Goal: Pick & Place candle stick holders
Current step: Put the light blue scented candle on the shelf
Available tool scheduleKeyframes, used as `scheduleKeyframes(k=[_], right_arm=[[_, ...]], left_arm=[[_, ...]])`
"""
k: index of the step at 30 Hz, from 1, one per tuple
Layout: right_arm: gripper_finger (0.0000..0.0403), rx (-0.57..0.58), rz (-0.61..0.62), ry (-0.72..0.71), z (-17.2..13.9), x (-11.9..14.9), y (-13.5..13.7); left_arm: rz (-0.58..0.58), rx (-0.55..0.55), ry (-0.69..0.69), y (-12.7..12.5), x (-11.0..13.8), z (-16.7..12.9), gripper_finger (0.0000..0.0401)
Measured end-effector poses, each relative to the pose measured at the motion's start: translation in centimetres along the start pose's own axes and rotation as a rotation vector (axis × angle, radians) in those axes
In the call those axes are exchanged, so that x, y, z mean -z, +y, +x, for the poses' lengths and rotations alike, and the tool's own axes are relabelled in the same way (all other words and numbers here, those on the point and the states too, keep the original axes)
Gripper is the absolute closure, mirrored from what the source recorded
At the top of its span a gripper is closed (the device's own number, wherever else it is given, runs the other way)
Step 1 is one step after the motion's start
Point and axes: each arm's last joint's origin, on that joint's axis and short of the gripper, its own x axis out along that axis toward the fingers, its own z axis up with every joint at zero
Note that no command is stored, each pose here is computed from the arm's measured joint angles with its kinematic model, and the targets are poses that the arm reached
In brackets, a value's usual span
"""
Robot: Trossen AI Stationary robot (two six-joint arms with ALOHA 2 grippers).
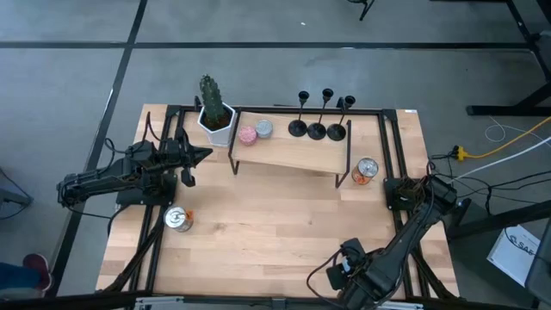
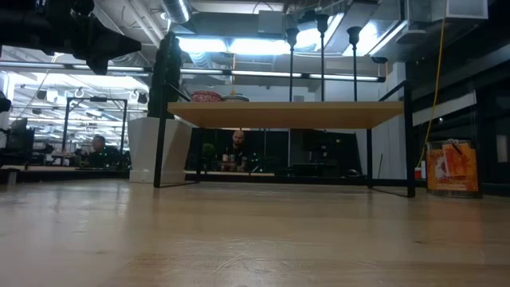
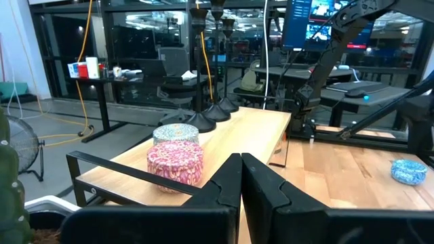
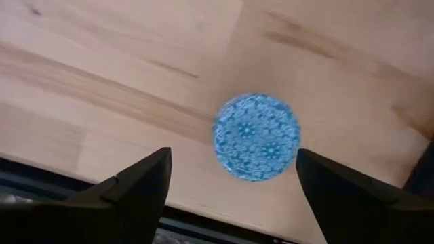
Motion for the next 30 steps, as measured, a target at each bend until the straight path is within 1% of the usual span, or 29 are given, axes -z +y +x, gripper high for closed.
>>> scheduleKeyframes(k=[4,7,14,22,24,26,28,30], right_arm=[[0.0084,0.024,0.001,0.039,1.2,0.1,-0.2],[0.0084,0.039,0.005,0.038,1.9,0.2,-0.5],[0.0084,0.025,0.012,0.046,3.5,0.2,-0.6],[0.0084,0.06,0.015,0.044,3.8,0.0,-0.9],[0.0084,0.091,0.039,0.062,3.8,-0.1,-1.0],[0.008,0.133,0.096,0.076,3.7,-0.3,-1.2],[0.0071,0.165,0.135,0.087,3.7,-0.4,-1.3],[0.0058,0.167,0.145,0.089,3.7,-0.3,-1.3]], left_arm=[[0.0,0.0,0.0,0.0,0.0,0.0,0.0395],[0.0,0.0,0.0,0.0,0.0,0.0,0.0395],[0.0,0.0,0.0,0.0,0.0,0.0,0.0395],[0.0,0.0,0.0,0.0,0.0,0.0,0.0395],[0.0,0.0,0.0,0.0,0.0,0.0,0.0395],[0.0,0.0,0.0,0.0,0.0,0.0,0.0395],[0.0,0.0,0.0,0.0,0.0,0.0,0.0395],[0.0,0.0,0.0,0.0,0.0,0.0,0.0395]])
